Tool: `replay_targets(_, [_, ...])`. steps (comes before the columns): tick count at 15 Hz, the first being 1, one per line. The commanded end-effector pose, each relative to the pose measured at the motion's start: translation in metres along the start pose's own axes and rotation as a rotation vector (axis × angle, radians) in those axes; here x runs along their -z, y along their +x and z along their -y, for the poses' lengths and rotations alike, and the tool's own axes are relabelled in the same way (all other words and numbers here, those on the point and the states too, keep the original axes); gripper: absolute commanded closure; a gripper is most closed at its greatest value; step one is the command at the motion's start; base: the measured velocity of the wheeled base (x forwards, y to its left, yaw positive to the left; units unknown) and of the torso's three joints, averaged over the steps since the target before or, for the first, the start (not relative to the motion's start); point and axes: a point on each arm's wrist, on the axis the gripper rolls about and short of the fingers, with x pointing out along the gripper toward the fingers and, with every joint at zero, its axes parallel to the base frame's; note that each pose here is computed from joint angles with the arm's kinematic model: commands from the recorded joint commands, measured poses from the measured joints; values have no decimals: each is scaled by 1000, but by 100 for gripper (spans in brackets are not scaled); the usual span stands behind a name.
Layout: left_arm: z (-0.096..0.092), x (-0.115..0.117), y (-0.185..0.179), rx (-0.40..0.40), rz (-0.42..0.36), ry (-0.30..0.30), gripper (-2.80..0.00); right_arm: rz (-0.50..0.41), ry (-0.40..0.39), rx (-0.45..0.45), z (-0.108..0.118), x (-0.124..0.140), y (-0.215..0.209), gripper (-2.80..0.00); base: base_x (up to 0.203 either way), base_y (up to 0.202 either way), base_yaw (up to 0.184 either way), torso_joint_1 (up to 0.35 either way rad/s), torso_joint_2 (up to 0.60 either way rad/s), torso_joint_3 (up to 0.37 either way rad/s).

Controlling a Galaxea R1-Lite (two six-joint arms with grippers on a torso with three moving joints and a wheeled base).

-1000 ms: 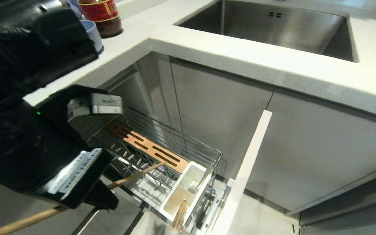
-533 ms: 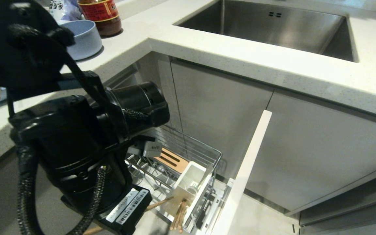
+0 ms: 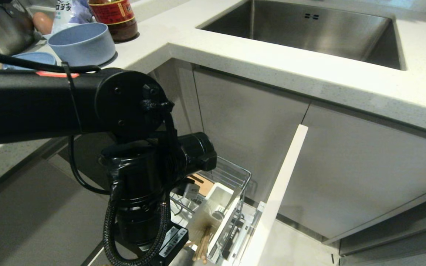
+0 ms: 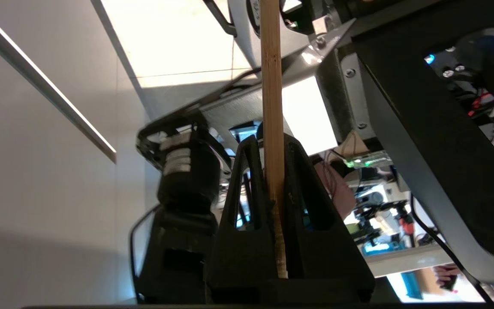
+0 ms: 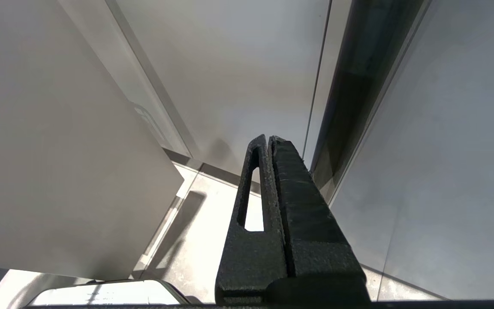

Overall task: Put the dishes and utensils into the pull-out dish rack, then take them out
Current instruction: Pick up the chopsticks and place it in the cupboard

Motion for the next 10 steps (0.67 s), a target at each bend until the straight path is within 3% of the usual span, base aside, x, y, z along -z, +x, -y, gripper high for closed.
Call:
replay_targets(1, [-6,-10,9,-7,-42,6,0,5,1,-1,0,0,0,0,0,0,0,0,0,0])
replay_targets(8, [-13,-37,19,24,-37,143,0,5,1,-1,0,0,0,0,0,0,0,0,0,0])
replay_targets(10, [-16,-44,25,24,-54,142,0,5,1,-1,0,0,0,0,0,0,0,0,0,0])
